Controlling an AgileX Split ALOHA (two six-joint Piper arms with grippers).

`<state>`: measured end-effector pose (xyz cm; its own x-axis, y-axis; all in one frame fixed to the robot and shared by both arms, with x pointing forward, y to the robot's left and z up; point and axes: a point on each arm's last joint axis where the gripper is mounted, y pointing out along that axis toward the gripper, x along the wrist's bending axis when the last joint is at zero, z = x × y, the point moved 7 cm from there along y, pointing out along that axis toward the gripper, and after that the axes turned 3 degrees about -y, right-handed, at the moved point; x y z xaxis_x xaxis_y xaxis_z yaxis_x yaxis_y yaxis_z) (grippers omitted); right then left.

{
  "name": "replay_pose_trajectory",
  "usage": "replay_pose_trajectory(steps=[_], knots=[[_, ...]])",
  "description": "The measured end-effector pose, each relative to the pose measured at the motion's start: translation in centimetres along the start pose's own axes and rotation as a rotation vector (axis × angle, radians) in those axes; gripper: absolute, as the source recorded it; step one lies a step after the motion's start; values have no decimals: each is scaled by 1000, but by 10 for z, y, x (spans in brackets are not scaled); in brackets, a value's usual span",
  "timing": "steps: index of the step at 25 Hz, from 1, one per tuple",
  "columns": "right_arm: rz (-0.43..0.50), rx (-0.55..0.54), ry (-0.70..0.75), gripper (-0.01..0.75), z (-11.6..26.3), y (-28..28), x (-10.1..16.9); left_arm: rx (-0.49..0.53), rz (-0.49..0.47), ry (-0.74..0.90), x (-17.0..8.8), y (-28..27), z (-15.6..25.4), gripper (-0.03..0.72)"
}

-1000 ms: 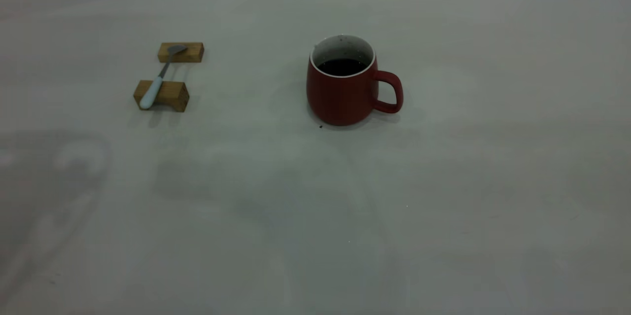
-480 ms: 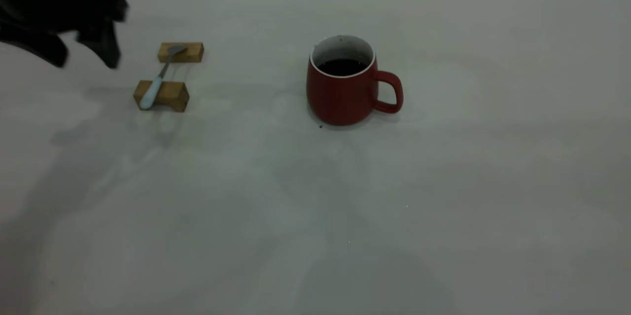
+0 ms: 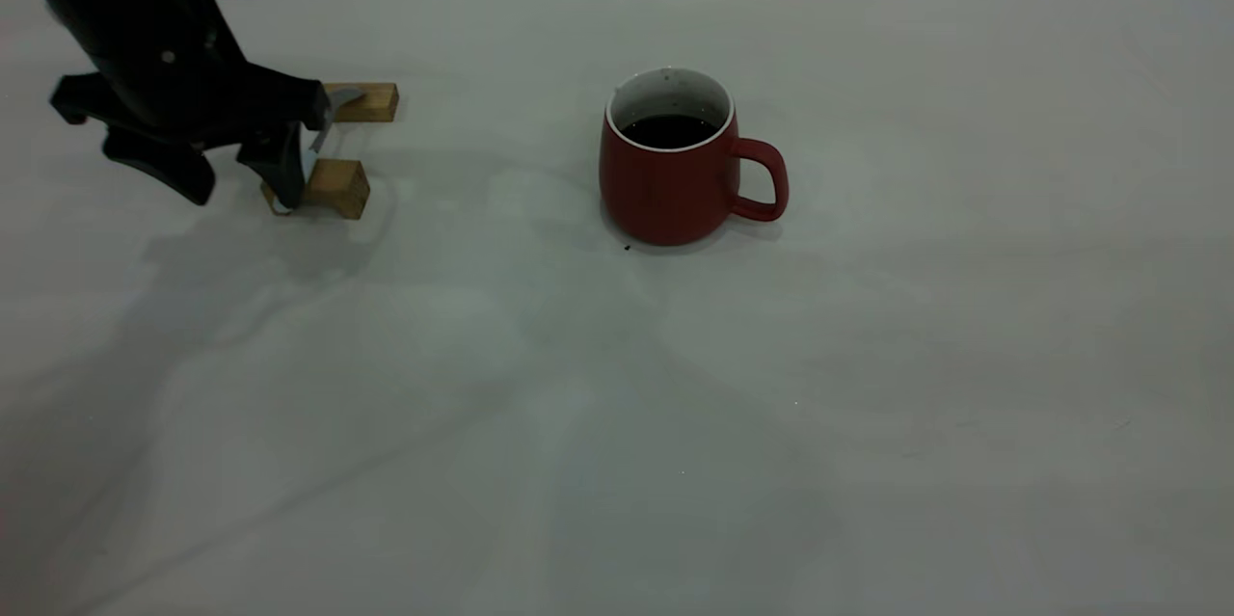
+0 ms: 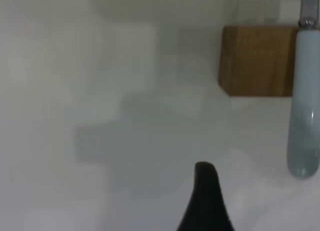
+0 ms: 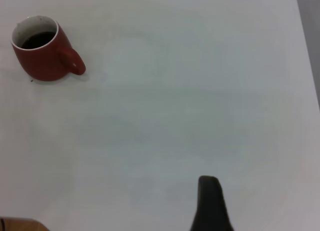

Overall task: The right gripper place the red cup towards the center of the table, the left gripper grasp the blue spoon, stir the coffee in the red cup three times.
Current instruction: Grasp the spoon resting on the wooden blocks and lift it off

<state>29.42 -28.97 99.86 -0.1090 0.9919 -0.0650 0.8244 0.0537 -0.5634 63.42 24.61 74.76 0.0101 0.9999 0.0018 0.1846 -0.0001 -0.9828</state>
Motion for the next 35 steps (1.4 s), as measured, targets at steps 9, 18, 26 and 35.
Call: replay_pose_trajectory(steps=[9,18,26,35], knots=[[0,0,0,591,0,0,0,9,45,18,-12,20,-5,572],[0,0,0,591,0,0,0,-4,50,20,-13,22,-7,321],[0,0,0,591,0,0,0,13,51,-12,-14,16,-10,173],[0,0,0,591,0,0,0,191,238,-527,-53,-81,-34,173]])
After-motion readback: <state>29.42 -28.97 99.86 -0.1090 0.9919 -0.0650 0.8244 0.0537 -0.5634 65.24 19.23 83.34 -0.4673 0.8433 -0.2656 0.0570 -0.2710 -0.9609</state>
